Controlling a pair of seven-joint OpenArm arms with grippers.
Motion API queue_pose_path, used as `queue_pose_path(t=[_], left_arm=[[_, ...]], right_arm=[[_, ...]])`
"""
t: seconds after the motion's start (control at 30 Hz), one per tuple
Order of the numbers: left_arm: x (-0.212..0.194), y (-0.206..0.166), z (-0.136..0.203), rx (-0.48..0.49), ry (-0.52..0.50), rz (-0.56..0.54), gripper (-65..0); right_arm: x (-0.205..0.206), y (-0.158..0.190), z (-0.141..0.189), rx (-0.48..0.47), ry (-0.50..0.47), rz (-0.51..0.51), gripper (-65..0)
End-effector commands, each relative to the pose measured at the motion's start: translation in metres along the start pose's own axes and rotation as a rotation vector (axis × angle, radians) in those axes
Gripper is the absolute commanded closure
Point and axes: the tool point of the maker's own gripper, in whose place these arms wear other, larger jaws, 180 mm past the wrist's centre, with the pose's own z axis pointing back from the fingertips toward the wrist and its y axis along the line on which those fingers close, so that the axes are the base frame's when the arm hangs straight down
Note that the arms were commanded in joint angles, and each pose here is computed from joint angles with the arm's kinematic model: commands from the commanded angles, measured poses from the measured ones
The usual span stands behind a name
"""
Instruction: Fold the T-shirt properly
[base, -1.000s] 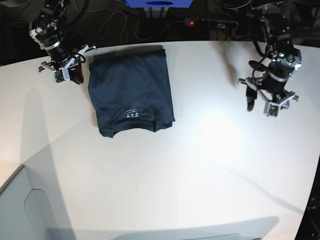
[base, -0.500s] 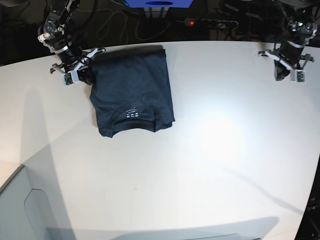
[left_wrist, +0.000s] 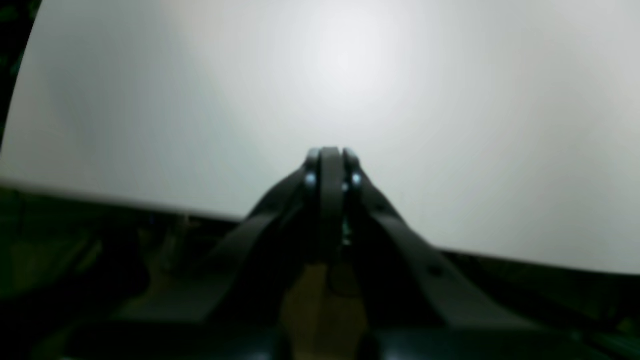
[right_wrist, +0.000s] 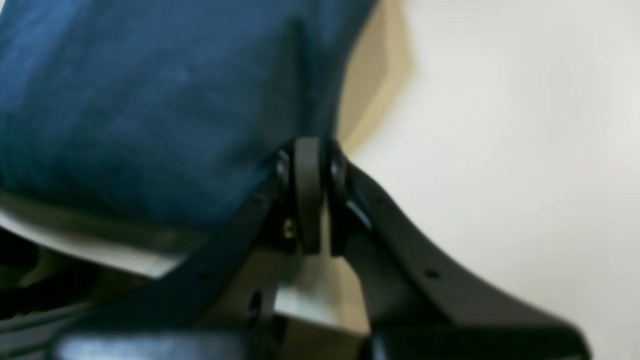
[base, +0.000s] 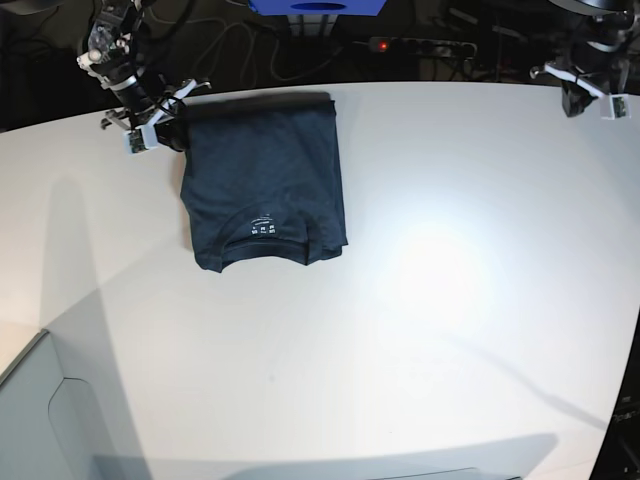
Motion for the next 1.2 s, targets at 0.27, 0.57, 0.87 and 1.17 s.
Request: queue_pose_path(t=[0.27, 0.57, 0.87, 1.17], left_arm=[[-0.057, -0.014, 0.027, 0.009, 0.115, 0.092, 0.0], [-0.126, -0.009, 0.040, 0.029, 0.316, 0.103, 0.0], [-0.261, -0.088, 0.004, -0.168, 0.559, 0.085, 0.0], [-0.338, -0.119, -0.035, -0.207, 0.697, 0.160, 0.0]], right_arm=[[0.001, -0.004, 0.055, -0.099, -0.016, 0.024, -0.2], [-0.092, 0.032, 0.105, -0.032, 0.249, -0.073, -0.2], [-0.204, 0.035, 0.079, 0.056, 0.458, -0.305, -0.2], [-0.254, 0.033, 0.052, 0.078, 0.478, -0.477, -0.2]])
